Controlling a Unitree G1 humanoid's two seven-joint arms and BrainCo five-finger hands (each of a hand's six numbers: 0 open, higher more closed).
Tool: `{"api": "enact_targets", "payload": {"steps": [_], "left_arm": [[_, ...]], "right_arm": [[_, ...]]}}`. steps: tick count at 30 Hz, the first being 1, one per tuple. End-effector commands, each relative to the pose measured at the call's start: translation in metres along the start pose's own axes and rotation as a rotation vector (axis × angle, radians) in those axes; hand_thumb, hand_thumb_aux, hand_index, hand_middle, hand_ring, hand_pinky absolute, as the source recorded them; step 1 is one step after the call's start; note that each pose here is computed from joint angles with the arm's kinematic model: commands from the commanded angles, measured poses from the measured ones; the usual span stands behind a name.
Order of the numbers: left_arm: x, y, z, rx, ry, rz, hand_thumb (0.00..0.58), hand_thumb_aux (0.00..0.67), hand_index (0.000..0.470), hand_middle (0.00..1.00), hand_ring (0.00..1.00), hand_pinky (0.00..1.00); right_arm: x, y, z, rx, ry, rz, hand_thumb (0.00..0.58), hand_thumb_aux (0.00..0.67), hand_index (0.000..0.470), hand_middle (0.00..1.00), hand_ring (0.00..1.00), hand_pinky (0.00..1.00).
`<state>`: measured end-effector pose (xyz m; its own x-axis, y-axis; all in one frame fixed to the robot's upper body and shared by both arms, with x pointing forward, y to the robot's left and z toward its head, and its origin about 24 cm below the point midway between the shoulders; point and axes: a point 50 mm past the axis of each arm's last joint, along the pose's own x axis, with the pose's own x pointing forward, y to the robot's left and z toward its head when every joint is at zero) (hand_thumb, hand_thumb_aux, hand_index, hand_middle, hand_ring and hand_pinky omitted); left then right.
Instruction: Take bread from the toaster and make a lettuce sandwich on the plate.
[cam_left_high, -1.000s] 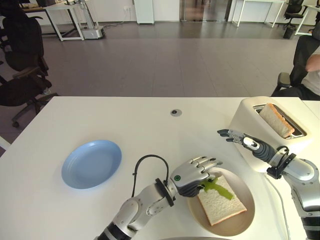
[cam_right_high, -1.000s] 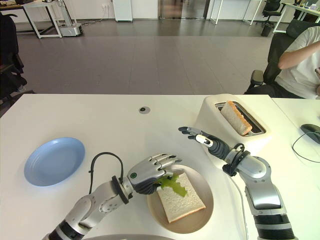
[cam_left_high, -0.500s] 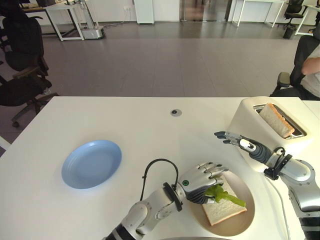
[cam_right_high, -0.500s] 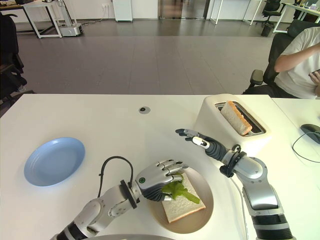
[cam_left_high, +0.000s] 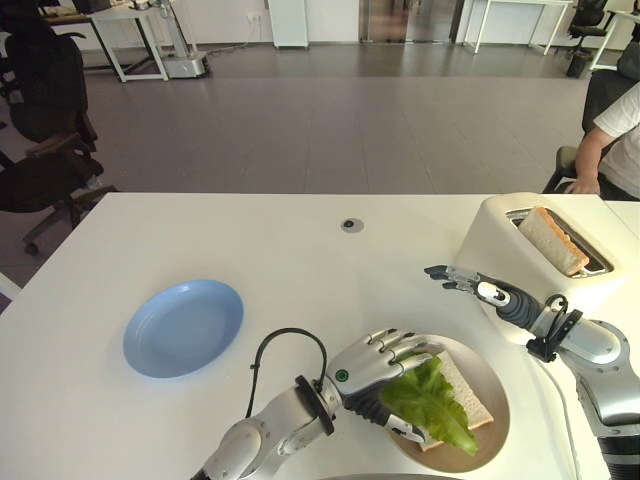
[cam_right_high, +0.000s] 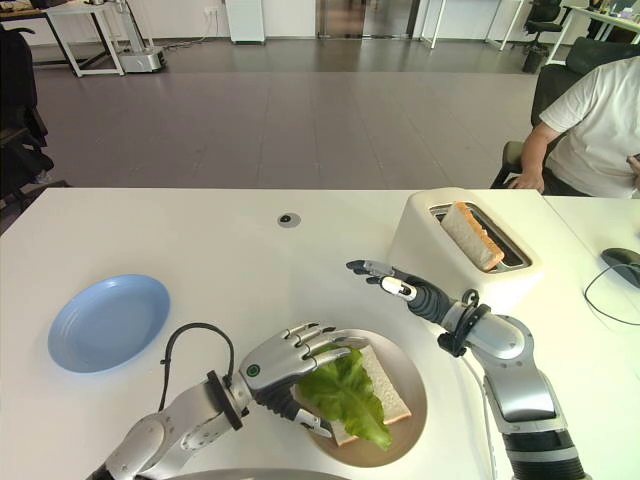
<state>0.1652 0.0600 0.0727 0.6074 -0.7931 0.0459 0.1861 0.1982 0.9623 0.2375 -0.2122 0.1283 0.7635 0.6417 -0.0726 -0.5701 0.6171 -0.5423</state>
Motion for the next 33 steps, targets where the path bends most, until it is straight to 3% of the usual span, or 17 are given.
{"api": "enact_targets", "payload": {"steps": [1, 3, 5, 11, 12, 13, 15, 17, 20, 27, 33], "left_arm": [[-0.015, 0.015, -0.013, -0.202, 0.082, 0.174, 0.0, 0.0, 0.0, 0.0, 0.0, 0.0], [-0.023, 0.019, -0.022, -0.307, 0.121, 0.26, 0.0, 0.0, 0.0, 0.0, 0.0, 0.0], [-0.029, 0.022, -0.031, -0.379, 0.148, 0.331, 0.0, 0.0, 0.0, 0.0, 0.0, 0.0], [-0.032, 0.027, -0.041, -0.401, 0.151, 0.378, 0.0, 0.0, 0.0, 0.0, 0.0, 0.0], [-0.032, 0.027, -0.041, -0.399, 0.15, 0.378, 0.0, 0.0, 0.0, 0.0, 0.0, 0.0], [-0.031, 0.027, -0.041, -0.397, 0.15, 0.378, 0.0, 0.0, 0.0, 0.0, 0.0, 0.0], [-0.031, 0.027, -0.041, -0.392, 0.147, 0.379, 0.0, 0.0, 0.0, 0.0, 0.0, 0.0], [-0.032, 0.027, -0.041, -0.388, 0.145, 0.38, 0.0, 0.0, 0.0, 0.0, 0.0, 0.0], [-0.033, 0.027, -0.041, -0.381, 0.148, 0.38, 0.0, 0.0, 0.0, 0.0, 0.0, 0.0], [-0.034, 0.026, -0.043, -0.367, 0.157, 0.378, 0.0, 0.0, 0.0, 0.0, 0.0, 0.0], [-0.038, 0.027, -0.043, -0.351, 0.171, 0.383, 0.0, 0.0, 0.0, 0.0, 0.0, 0.0]], "right_arm": [[-0.018, -0.059, 0.035, -0.267, -0.084, -0.311, 0.0, 0.0, 0.0, 0.0, 0.0, 0.0], [-0.032, -0.085, 0.044, -0.408, -0.066, -0.456, 0.0, 0.0, 0.0, 0.0, 0.0, 0.0], [-0.044, -0.101, 0.039, -0.569, 0.052, -0.532, 0.0, 0.0, 0.0, 0.0, 0.0, 0.0], [-0.063, -0.108, -0.025, -0.748, 0.411, -0.447, 0.0, 0.0, 0.0, 0.0, 0.0, 0.0], [-0.063, -0.103, -0.031, -0.731, 0.43, -0.413, 0.14, 0.087, 0.061, 0.0, 0.0, 0.0], [-0.063, -0.099, -0.036, -0.719, 0.439, -0.385, 0.449, 0.352, 0.247, 0.0, 0.0, 0.0], [-0.062, -0.095, -0.041, -0.698, 0.445, -0.357, 0.532, 0.478, 0.335, 0.0, 0.0, 0.0], [-0.061, -0.093, -0.044, -0.678, 0.446, -0.344, 0.555, 0.531, 0.372, 0.0, 0.0, 0.0], [-0.059, -0.092, -0.046, -0.655, 0.439, -0.339, 0.58, 0.67, 0.47, 0.0, 0.0, 0.0], [-0.049, -0.101, -0.03, -0.526, 0.312, -0.463, 0.58, 0.67, 0.47, 0.0, 0.0, 0.0], [-0.075, -0.152, -0.006, -0.223, 0.231, -0.711, 0.58, 0.67, 0.47, 0.0, 0.0, 0.0]]}}
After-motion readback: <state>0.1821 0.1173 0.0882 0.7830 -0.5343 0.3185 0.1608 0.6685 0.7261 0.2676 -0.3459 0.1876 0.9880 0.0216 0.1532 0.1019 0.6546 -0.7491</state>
